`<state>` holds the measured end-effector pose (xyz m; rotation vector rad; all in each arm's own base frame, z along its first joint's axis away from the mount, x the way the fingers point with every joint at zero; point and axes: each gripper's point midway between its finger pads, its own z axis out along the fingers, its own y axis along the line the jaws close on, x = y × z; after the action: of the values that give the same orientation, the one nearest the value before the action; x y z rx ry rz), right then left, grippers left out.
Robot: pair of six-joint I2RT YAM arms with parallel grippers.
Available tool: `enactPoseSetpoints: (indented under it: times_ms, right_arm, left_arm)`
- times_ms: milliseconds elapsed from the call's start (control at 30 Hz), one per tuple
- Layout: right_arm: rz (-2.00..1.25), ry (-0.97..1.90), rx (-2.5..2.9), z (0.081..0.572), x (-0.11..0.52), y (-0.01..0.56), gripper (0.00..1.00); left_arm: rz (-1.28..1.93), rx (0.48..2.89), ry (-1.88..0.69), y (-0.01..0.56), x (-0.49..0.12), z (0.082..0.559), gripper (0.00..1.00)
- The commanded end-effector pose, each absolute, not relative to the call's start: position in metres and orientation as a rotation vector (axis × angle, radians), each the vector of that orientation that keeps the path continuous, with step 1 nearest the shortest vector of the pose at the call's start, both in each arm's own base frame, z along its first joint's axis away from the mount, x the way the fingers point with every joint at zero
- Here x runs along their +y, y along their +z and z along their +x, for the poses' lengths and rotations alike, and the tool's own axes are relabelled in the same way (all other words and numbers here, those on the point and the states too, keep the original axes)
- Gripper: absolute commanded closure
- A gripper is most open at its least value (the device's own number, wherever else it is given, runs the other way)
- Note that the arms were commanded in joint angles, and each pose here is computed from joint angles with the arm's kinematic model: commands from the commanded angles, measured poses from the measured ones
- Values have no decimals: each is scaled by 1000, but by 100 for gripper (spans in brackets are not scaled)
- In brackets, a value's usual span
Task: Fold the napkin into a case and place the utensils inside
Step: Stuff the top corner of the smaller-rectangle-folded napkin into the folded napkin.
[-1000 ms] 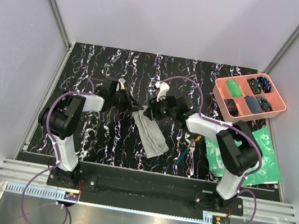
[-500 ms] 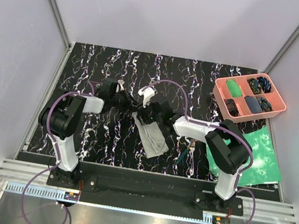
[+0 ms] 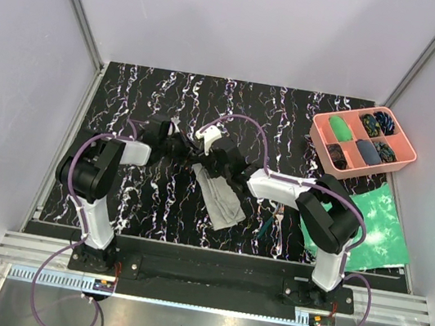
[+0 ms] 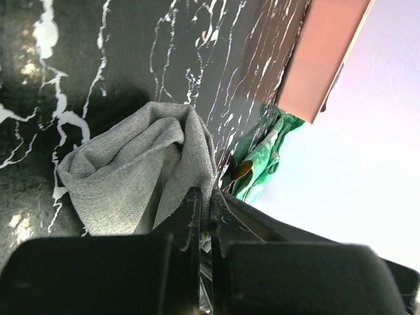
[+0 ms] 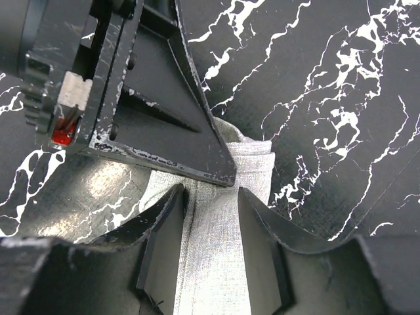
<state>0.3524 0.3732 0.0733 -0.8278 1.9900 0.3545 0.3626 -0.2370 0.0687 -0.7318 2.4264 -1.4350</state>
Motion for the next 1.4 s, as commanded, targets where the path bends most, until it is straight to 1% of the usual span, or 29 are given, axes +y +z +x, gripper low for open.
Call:
enactPoseSetpoints:
  times_ms: [0,67,167,333,367,433,700,867,900,967,1000,1133,1233,1300,1367]
  right_arm:
    - [-808,338,1949,363,382,87,55]
    - [-806,344,1951,362,383,86,55]
    - [-810,354,1968,359,383,79,61]
    - [-801,352,1974,359,383,76,64]
    - [-801,356,1978,358,383,75,70]
    - [-790,360,1976,359,383,77,78]
    - [-791,341,1965,361,381,82,100]
    - [-854,338,1946,358,381,88,100]
    - [-868,345,1947,357,382,88,100]
    - [-884,348,1948,354,382,90,100]
    - [-896,359,1950,352,383,88,100]
    - [-904,366,1969,349,382,83,100]
    - [-892,373,1979,347,381,82,100]
    - [-876,367,1983,347,379,83,100]
    - [-855,374,1985,347,378,85,100]
  left_arm:
    - [-729,2398,-1473,76,-239,363,100]
    - [-739,2394,-1481,76,-239,363,100]
    - [-743,2390,-1492,76,-239,363,100]
    - [-753,2378,-1504,77,-238,364,100]
    - [-759,2376,-1509,78,-239,363,100]
    - [-759,2374,-1516,78,-239,363,100]
    - [-767,2356,-1531,76,-238,362,100]
    - [-753,2341,-1536,77,-237,362,100]
    - [-742,2341,-1535,77,-237,361,95]
    - [-724,2324,-1521,79,-236,363,81]
    - [-717,2322,-1513,80,-235,362,71]
    - [-634,2307,-1403,87,-227,368,58]
    - [-604,2324,-1257,89,-213,369,54]
    - [-597,2332,-1174,92,-204,367,54]
    - [-578,2300,-1097,95,-195,366,60]
